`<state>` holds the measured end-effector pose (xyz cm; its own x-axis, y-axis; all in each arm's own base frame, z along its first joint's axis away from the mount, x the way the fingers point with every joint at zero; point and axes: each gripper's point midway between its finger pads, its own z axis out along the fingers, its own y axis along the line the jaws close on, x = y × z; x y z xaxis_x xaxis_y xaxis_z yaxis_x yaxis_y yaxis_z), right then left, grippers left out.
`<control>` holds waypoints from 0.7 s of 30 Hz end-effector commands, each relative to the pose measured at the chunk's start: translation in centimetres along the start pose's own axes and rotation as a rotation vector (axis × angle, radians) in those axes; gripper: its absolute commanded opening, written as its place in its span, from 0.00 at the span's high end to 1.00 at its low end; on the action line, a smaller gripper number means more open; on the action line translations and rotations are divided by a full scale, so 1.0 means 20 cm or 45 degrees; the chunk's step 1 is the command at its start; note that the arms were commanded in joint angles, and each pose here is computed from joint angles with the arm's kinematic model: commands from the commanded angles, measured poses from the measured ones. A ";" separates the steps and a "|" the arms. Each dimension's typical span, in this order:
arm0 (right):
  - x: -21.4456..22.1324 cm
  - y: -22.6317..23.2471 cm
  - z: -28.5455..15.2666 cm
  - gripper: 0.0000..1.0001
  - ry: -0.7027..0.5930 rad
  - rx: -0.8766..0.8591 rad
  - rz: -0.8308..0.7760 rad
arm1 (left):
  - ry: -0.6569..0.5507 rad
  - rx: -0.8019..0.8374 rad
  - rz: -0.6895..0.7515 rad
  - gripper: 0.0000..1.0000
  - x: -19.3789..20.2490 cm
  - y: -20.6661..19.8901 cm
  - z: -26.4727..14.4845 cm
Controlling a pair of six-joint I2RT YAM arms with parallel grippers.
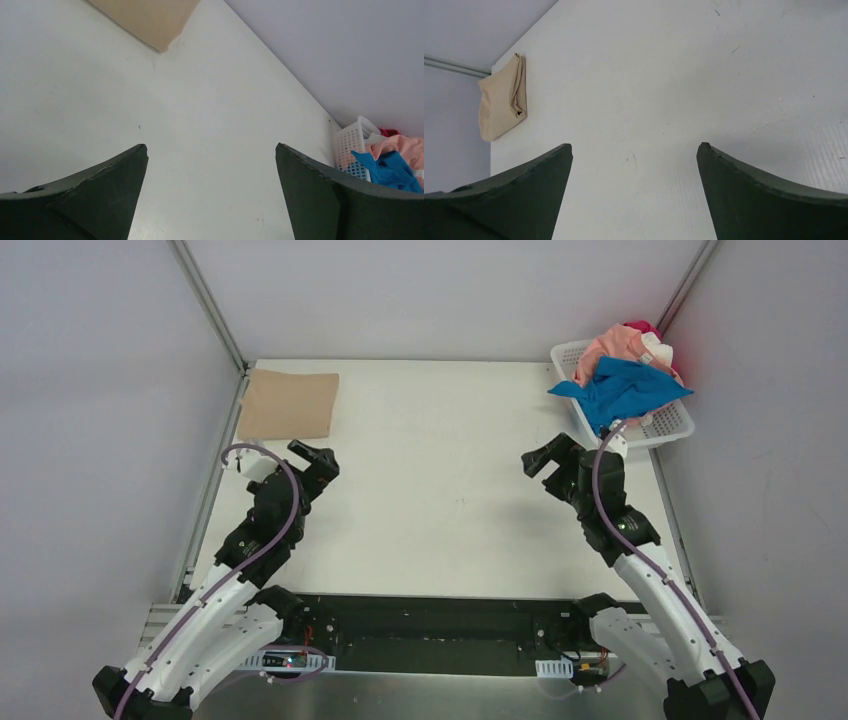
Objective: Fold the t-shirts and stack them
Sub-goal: Grab crumpled tshirt from bin with the right arm
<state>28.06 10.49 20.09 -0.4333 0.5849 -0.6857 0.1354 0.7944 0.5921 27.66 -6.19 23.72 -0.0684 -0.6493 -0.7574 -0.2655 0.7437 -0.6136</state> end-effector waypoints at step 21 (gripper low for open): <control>-1.23 -0.58 1.08 0.03 -0.053 0.484 0.180 | -0.119 -0.452 0.238 0.01 -0.02 0.28 0.15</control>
<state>54.01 -8.05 22.01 -0.3020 0.6394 -0.7071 0.5316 0.7286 0.4318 28.96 -2.52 18.99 -0.1210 -0.4837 -0.8669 -0.5303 0.7697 -0.3554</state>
